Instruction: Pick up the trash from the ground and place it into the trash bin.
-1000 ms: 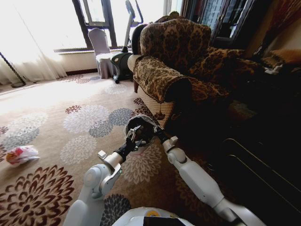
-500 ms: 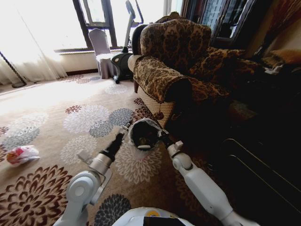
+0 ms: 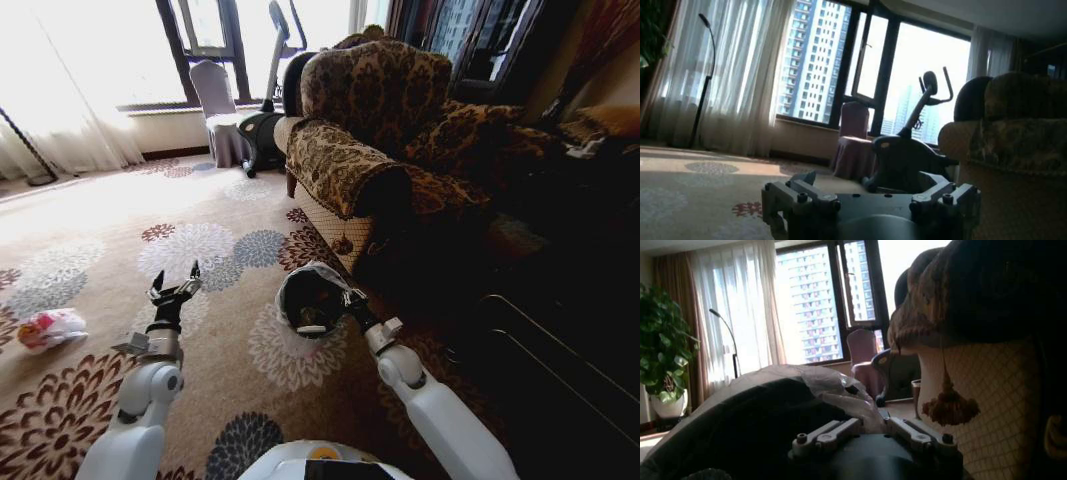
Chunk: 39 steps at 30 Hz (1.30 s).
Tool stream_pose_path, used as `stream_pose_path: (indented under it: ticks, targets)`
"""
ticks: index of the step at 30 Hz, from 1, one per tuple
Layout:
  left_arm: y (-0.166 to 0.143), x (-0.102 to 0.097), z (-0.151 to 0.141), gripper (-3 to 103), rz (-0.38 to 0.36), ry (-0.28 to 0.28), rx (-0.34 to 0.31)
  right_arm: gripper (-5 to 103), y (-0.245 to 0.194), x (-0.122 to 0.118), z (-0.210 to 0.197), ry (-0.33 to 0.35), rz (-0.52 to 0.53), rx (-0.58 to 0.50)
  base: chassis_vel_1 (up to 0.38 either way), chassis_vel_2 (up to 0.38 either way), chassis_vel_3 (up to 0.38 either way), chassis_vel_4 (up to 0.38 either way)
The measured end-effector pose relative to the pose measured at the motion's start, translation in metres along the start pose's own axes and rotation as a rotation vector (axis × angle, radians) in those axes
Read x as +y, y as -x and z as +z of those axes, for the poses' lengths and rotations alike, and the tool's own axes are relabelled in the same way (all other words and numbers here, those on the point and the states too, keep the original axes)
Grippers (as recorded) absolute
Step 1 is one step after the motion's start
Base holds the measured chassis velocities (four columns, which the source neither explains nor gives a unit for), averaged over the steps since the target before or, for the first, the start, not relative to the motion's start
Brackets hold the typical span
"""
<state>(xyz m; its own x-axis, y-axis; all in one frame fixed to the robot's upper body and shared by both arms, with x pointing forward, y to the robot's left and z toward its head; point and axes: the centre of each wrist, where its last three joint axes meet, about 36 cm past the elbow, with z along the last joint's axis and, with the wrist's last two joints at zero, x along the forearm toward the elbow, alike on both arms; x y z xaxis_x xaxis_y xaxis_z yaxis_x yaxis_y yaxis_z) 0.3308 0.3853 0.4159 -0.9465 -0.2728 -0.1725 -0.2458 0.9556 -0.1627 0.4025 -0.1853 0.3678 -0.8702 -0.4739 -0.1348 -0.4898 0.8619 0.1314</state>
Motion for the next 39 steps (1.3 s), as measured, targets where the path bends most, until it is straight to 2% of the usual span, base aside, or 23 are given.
stream_pose_path:
  ticks: [4, 12, 20, 24, 32, 39]
  targets:
    - [-0.002, 0.003, 0.005, 100, -0.014, 0.031, -0.002, 0, -0.016, 0.006, -0.004, 0.009, 0.009, -0.005, 0.22, 0.218, -0.2, -0.221]
    - [-0.003, -0.007, 0.004, 100, -0.002, 0.036, -0.007, 0, -0.044, 0.013, -0.01, 0.019, 0.039, -0.012, 0.284, 0.295, -0.279, -0.292]
    - [-0.007, -0.003, 0.001, 100, -0.013, 0.041, -0.008, 0, -0.051, 0.021, -0.012, 0.024, 0.038, -0.016, 0.3, 0.3, -0.301, -0.308]
    - [-0.008, 0.001, -0.001, 100, -0.021, 0.042, -0.008, 0, -0.05, 0.026, -0.014, 0.036, 0.029, -0.022, 0.161, 0.163, -0.111, -0.112]
    - [-0.01, 0.012, 0.009, 100, -0.059, 0.041, 0.046, 0, -0.05, 0.028, -0.016, 0.047, 0.031, -0.03, -0.017, -0.02, 0.029, 0.018]
    - [-0.008, 0.013, 0.015, 100, -0.09, 0.037, 0.065, 0, -0.05, 0.026, -0.017, 0.045, 0.036, -0.04, 0.038, 0.047, 0.02, 0.032]
